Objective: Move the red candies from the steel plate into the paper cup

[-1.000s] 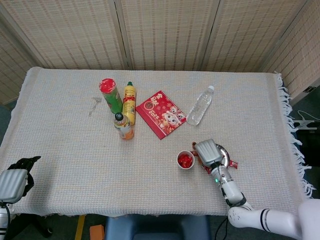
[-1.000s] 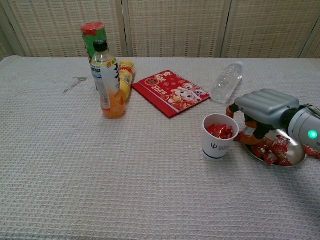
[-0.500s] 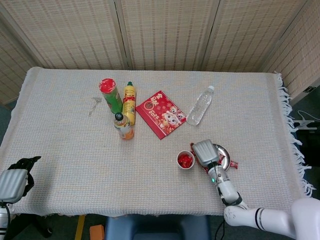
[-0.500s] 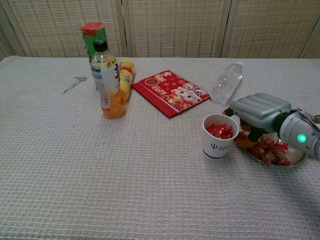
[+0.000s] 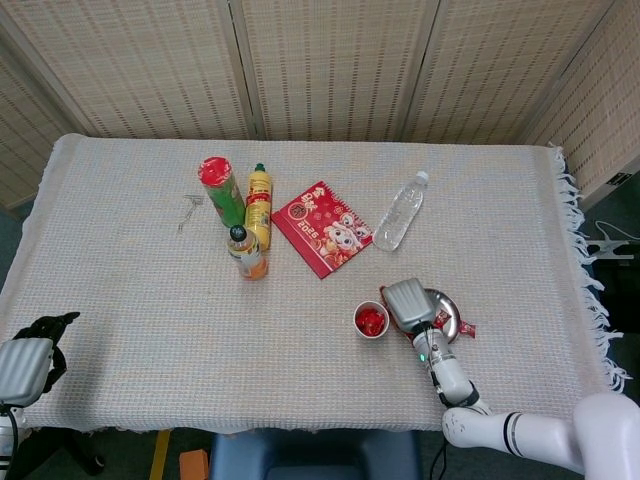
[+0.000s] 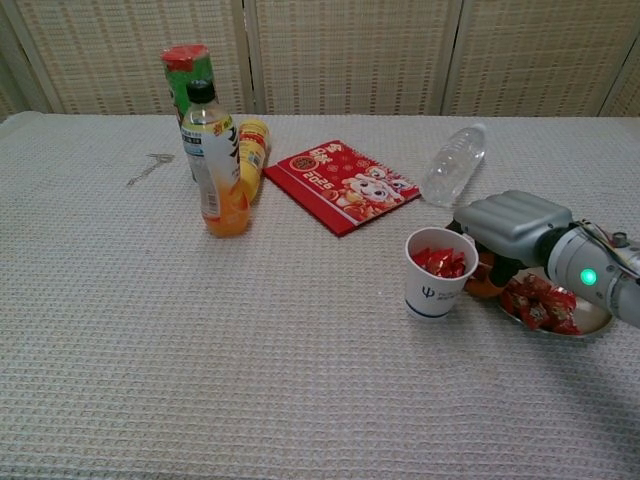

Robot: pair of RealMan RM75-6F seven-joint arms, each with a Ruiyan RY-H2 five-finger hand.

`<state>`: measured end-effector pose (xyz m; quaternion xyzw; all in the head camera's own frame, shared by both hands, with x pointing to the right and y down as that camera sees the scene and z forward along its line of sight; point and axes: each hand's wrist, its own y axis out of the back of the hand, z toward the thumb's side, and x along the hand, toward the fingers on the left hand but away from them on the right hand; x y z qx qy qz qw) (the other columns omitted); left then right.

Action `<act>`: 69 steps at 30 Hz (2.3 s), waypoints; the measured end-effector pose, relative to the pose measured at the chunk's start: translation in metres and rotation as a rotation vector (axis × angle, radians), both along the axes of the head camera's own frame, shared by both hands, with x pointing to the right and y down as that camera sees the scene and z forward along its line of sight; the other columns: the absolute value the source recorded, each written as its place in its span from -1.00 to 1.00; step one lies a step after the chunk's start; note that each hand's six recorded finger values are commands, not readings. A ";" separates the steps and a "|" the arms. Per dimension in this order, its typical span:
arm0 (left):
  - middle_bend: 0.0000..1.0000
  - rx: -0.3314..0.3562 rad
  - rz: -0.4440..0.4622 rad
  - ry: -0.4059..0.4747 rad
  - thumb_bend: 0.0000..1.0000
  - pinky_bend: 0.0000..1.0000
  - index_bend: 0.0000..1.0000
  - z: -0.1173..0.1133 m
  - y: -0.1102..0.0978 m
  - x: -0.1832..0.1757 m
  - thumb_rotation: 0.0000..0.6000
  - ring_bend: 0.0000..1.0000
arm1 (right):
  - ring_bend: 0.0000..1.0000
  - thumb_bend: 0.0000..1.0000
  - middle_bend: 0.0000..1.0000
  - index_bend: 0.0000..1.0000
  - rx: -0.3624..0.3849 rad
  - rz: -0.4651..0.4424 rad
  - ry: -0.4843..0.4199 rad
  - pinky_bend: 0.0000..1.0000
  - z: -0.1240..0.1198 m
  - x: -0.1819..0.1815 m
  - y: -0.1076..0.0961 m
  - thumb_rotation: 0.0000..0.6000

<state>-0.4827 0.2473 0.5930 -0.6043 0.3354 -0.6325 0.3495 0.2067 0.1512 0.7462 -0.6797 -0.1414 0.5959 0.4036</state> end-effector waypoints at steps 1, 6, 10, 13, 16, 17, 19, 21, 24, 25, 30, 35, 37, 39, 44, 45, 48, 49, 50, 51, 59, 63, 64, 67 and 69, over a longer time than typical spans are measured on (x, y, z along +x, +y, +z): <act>-0.53 0.000 0.000 0.000 0.93 -0.30 -0.66 0.000 0.000 0.000 1.00 -0.61 | 0.71 -0.57 1.00 0.09 0.003 0.002 -0.002 1.00 -0.001 0.000 -0.001 1.00; -0.53 0.002 0.001 0.002 0.93 -0.30 -0.66 -0.001 0.000 0.000 1.00 -0.61 | 0.71 -0.57 1.00 0.13 0.024 0.015 -0.024 1.00 -0.010 0.003 -0.004 1.00; -0.53 0.003 0.001 0.001 0.93 -0.30 -0.67 0.000 0.000 0.000 1.00 -0.61 | 0.71 -0.57 1.00 0.14 0.048 0.030 -0.057 1.00 -0.024 0.005 -0.009 1.00; -0.53 0.002 0.002 0.000 0.92 -0.30 -0.67 0.000 0.000 0.001 1.00 -0.61 | 0.72 -0.57 1.00 0.14 0.072 0.040 -0.099 1.00 -0.039 0.005 -0.013 1.00; -0.53 0.002 0.001 0.000 0.93 -0.30 -0.67 0.000 0.000 0.001 1.00 -0.61 | 0.72 -0.57 1.00 0.14 0.094 0.047 -0.154 1.00 -0.057 0.001 -0.016 1.00; -0.53 0.002 0.001 -0.001 0.93 -0.30 -0.67 0.000 0.000 0.001 1.00 -0.61 | 0.72 -0.57 1.00 0.14 0.100 0.047 -0.170 1.00 -0.063 0.000 -0.016 1.00; -0.53 0.003 0.003 -0.002 0.93 -0.30 -0.67 0.000 0.000 0.002 1.00 -0.61 | 0.72 -0.57 1.00 0.13 0.108 0.042 -0.203 1.00 -0.076 -0.004 -0.017 1.00; -0.53 0.002 0.005 -0.002 0.93 -0.29 -0.66 0.001 0.000 0.003 1.00 -0.61 | 0.71 -0.57 1.00 0.13 0.115 0.033 -0.227 1.00 -0.086 -0.009 -0.016 1.00; -0.53 0.004 0.006 -0.002 0.93 -0.29 -0.67 0.000 0.000 0.003 1.00 -0.61 | 0.71 -0.57 1.00 0.13 0.125 0.011 -0.256 1.00 -0.100 -0.018 -0.014 1.00; -0.53 0.006 0.005 -0.002 0.93 -0.29 -0.67 0.000 0.000 0.003 1.00 -0.61 | 0.71 -0.57 1.00 0.13 0.131 0.001 -0.260 1.00 -0.103 -0.021 -0.014 1.00; -0.53 0.006 0.006 0.001 0.93 -0.30 -0.67 -0.001 0.000 0.003 1.00 -0.61 | 0.71 -0.57 1.00 0.13 0.127 -0.028 -0.254 1.00 -0.104 -0.030 -0.009 1.00; -0.53 0.007 0.005 0.000 0.93 -0.29 -0.67 -0.001 0.000 0.002 1.00 -0.61 | 0.71 -0.57 1.00 -0.07 0.105 -0.054 -0.212 1.00 -0.091 -0.035 -0.002 1.00; -0.53 0.007 0.004 0.000 0.93 -0.29 -0.67 -0.001 0.000 0.002 1.00 -0.61 | 0.70 -0.57 1.00 -0.29 0.089 -0.065 -0.202 1.00 -0.086 -0.036 0.001 1.00; -0.53 0.007 0.003 0.000 0.93 -0.29 -0.67 -0.001 0.000 0.002 1.00 -0.61 | 0.70 -0.57 1.00 -0.42 0.078 -0.069 -0.201 1.00 -0.084 -0.037 0.003 1.00; -0.53 0.009 0.003 0.002 0.93 -0.29 -0.67 -0.002 0.000 0.001 1.00 -0.61 | 0.68 -0.57 1.00 -0.59 0.083 -0.069 -0.205 1.00 -0.089 -0.032 0.002 1.00; -0.53 0.010 0.002 0.004 0.93 -0.29 -0.67 -0.002 0.000 0.001 1.00 -0.61 | 0.68 -0.57 1.00 -0.59 0.088 -0.066 -0.207 1.00 -0.091 -0.030 0.001 1.00; -0.53 0.016 0.000 0.007 0.93 -0.29 -0.66 -0.004 0.000 0.001 1.00 -0.61 | 0.68 -0.57 1.00 -0.59 0.116 -0.041 -0.205 1.00 -0.099 -0.017 -0.002 1.00; -0.53 0.016 -0.001 0.009 0.93 -0.29 -0.66 -0.004 0.000 0.001 1.00 -0.61 | 0.68 -0.57 1.00 -0.59 0.128 -0.023 -0.199 1.00 -0.103 -0.007 -0.003 1.00; -0.53 0.016 0.000 0.008 0.93 -0.29 -0.66 -0.004 0.000 0.001 1.00 -0.61 | 0.67 -0.57 1.00 -0.59 0.136 -0.007 -0.191 1.00 -0.105 0.001 -0.004 1.00; -0.53 0.015 0.001 0.007 0.93 -0.29 -0.67 -0.004 0.000 0.001 1.00 -0.61 | 0.67 -0.57 1.00 -0.59 0.140 0.009 -0.179 1.00 -0.106 0.011 -0.004 1.00; -0.53 -0.001 0.015 -0.002 0.93 -0.29 -0.67 0.002 0.002 0.006 1.00 -0.61 | 0.66 -0.57 1.00 -0.45 0.093 0.132 -0.025 1.00 -0.092 0.099 0.012 1.00; -0.53 -0.007 0.017 -0.006 0.92 -0.29 -0.66 0.004 0.002 0.007 1.00 -0.61 | 0.66 -0.57 1.00 -0.38 0.054 0.185 0.028 1.00 -0.078 0.134 0.023 1.00; -0.53 -0.008 0.018 -0.007 0.92 -0.29 -0.66 0.004 0.002 0.007 1.00 -0.61 | 0.66 -0.57 1.00 -0.34 0.040 0.197 0.040 1.00 -0.073 0.143 0.026 1.00; -0.53 -0.010 0.019 -0.009 0.92 -0.29 -0.66 0.005 0.002 0.007 1.00 -0.61 | 0.65 -0.57 1.00 -0.26 -0.002 0.209 0.073 1.00 -0.061 0.160 0.037 1.00; -0.53 -0.010 0.019 -0.010 0.93 -0.29 -0.66 0.005 0.002 0.007 1.00 -0.61 | 0.65 -0.57 1.00 -0.25 -0.023 0.213 0.087 1.00 -0.055 0.167 0.043 1.00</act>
